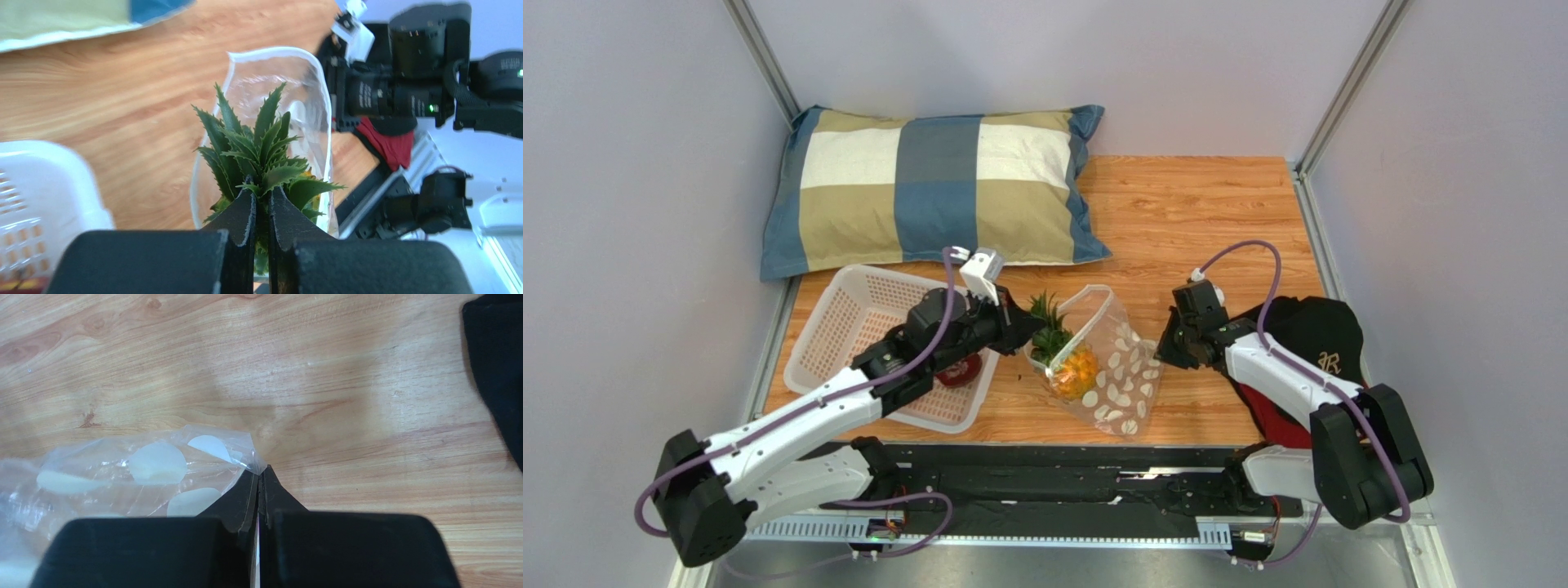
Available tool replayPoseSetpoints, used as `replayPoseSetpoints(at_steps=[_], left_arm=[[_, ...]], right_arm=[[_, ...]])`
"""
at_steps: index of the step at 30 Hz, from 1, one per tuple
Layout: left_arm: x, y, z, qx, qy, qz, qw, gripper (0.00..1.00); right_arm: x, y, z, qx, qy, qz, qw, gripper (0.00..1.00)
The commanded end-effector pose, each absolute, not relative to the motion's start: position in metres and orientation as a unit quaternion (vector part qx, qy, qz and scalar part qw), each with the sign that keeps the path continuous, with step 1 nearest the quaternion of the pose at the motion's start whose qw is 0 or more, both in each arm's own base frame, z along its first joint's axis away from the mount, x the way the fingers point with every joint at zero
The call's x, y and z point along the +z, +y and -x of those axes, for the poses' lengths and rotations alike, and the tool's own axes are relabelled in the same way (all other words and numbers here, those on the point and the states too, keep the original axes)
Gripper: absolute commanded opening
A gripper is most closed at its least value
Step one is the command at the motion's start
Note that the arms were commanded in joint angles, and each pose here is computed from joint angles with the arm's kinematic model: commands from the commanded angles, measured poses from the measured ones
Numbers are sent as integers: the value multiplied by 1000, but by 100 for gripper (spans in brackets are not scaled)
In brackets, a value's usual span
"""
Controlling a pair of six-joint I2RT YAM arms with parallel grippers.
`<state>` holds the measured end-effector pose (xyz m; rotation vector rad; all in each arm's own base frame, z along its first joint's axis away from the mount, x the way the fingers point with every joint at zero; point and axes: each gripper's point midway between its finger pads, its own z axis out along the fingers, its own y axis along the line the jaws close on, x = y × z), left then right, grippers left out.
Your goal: Open the zip-top bag and remove the fake food
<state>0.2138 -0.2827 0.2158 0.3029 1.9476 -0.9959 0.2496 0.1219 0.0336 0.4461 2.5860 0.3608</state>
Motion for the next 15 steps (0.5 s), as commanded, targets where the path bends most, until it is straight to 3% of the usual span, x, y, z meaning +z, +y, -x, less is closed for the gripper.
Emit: replayPoseSetpoints(at_steps=[1,10,15], left_arm=[[250,-238,-224,-346,780,-57,518,0],[294,-143,-227,-205,758,15,619,0],[290,-106,-226,-134,762,45,632,0]], right_arm=[[40,115,-269,116,940,-155,280,0],[34,116,-276,110,943,-150,274,0],[38,114,-277,106,943,-146,279,0]])
